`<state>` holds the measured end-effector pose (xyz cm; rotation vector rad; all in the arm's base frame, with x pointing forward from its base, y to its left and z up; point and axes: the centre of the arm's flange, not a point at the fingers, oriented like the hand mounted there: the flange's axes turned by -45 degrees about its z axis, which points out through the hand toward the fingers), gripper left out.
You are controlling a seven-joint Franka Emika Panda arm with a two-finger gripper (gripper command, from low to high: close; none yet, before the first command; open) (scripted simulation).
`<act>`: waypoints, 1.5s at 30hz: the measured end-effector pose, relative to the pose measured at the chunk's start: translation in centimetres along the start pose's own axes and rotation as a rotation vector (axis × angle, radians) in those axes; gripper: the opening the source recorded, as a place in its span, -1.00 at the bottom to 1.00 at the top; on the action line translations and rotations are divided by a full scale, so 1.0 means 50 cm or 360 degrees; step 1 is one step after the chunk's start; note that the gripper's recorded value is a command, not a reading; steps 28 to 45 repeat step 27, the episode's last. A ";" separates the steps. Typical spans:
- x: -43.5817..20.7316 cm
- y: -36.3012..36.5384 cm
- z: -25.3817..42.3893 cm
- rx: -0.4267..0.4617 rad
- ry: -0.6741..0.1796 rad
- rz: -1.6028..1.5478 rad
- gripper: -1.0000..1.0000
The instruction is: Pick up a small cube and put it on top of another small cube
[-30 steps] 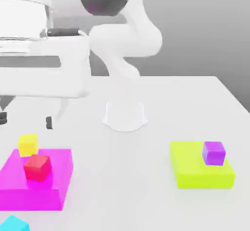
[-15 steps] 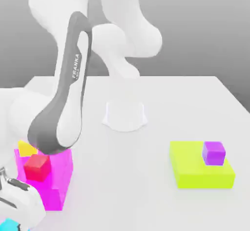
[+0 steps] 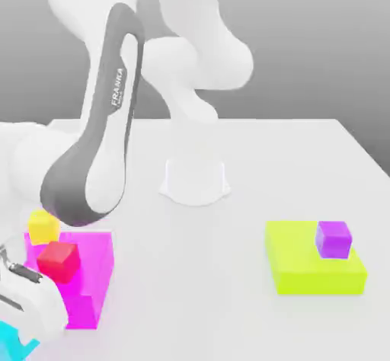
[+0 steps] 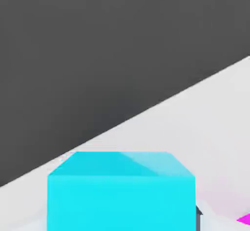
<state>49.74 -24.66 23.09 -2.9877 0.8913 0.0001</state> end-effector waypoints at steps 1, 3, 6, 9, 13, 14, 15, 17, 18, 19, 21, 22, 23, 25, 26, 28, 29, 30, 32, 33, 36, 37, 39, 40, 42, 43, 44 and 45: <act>-0.013 0.006 -0.018 0.0007 -0.0002 0.0051 -1.00; -0.042 0.017 -0.053 0.0016 -0.0004 0.0153 -1.00; -0.088 0.034 -0.100 0.0019 -0.0005 0.0304 -1.00; -0.137 0.057 -0.143 0.0009 0.0001 0.0465 -1.00; -0.199 0.072 -0.172 -0.0022 0.0015 0.0637 -1.00; -0.203 0.073 -0.153 -0.0025 0.0017 0.0650 -1.00; -0.204 0.073 -0.129 -0.0027 0.0017 0.0655 -1.00; -0.207 0.073 -0.076 -0.0029 0.0018 0.0658 1.00; -0.208 0.071 -0.076 -0.0029 0.0018 0.0653 1.00; -0.208 0.068 -0.076 -0.0029 0.0018 0.0649 1.00; -0.208 0.065 -0.076 -0.0029 0.0018 0.0644 1.00; -0.208 0.064 -0.076 -0.0029 0.0018 0.0642 1.00; -0.209 0.063 -0.063 -0.0031 0.0018 0.0640 1.00; -0.208 0.059 -0.091 -0.0032 0.0018 0.0634 1.00; -0.207 0.071 -0.116 -0.0032 0.0018 0.0656 1.00; -0.208 0.073 -0.144 -0.0031 0.0017 0.0661 1.00; -0.208 0.073 -0.144 -0.0031 0.0017 0.0661 1.00; -0.208 0.073 -0.144 -0.0031 0.0017 0.0661 1.00; -0.208 0.073 -0.144 -0.0031 0.0017 0.0661 1.00; -0.208 0.073 -0.144 -0.0031 0.0017 0.0661 1.00; -0.208 0.073 -0.144 -0.0031 0.0017 0.0661 1.00; -0.208 0.073 -0.144 -0.0031 0.0017 0.0661 1.00; -0.208 0.073 -0.144 -0.0031 0.0017 0.0661 1.00; -0.208 0.073 -0.144 -0.0031 0.0017 0.0661 1.00; -0.208 0.073 -0.144 -0.0031 0.0017 0.0661 1.00; -0.208 0.073 -0.144 -0.0031 0.0017 0.0661 1.00; -0.208 0.073 -0.144 -0.0031 0.0017 0.0661 1.00; -0.208 0.073 -0.144 -0.0031 0.0017 0.0661 1.00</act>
